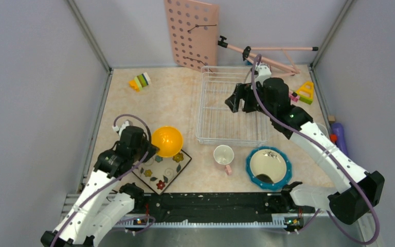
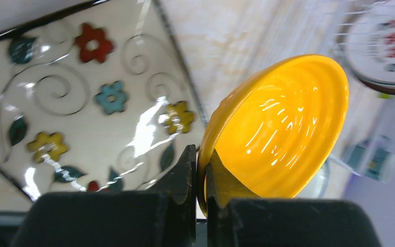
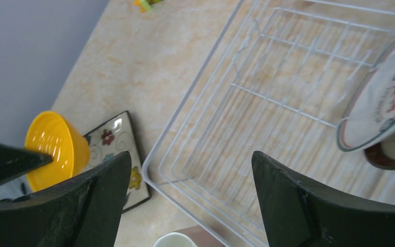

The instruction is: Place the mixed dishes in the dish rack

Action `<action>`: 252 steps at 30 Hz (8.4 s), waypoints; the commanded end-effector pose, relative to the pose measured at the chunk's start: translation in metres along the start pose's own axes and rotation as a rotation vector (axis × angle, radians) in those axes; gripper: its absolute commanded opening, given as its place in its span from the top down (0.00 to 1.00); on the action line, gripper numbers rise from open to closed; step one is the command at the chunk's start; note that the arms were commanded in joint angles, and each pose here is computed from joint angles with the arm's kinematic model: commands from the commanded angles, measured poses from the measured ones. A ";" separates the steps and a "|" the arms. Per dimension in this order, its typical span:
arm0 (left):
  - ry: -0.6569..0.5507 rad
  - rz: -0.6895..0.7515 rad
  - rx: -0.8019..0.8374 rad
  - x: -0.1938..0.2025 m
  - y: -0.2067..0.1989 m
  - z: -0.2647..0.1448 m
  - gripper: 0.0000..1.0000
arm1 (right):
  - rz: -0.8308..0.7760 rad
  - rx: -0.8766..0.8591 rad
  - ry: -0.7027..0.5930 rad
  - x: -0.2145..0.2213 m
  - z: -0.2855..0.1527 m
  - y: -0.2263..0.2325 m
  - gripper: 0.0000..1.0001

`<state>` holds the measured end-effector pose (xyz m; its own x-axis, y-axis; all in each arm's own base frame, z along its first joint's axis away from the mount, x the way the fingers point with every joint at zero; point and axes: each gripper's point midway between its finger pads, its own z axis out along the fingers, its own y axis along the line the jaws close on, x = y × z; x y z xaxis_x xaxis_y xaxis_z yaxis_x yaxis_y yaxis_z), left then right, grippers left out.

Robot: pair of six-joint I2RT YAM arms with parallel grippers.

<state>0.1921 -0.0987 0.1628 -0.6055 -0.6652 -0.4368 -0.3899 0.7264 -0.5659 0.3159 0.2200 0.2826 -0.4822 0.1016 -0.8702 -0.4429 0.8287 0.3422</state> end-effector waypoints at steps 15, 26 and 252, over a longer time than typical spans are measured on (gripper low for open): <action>0.074 -0.142 0.994 -0.056 -0.239 -0.067 1.00 | 0.337 -0.759 -0.277 -0.049 -0.074 0.124 0.01; 0.166 -0.174 1.002 -0.048 -0.249 -0.050 1.00 | 0.363 -0.771 -0.275 -0.052 -0.056 0.125 0.01; 0.162 0.544 -0.115 0.030 -0.051 0.159 1.00 | 0.042 0.134 0.157 0.081 -0.064 -0.016 0.13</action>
<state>0.2795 -0.1616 0.0434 -0.8634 -0.1320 -0.4870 -0.1182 0.9912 -0.0591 0.2289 0.1693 0.2058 -0.6607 0.0347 -0.7499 -0.2730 0.9194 0.2830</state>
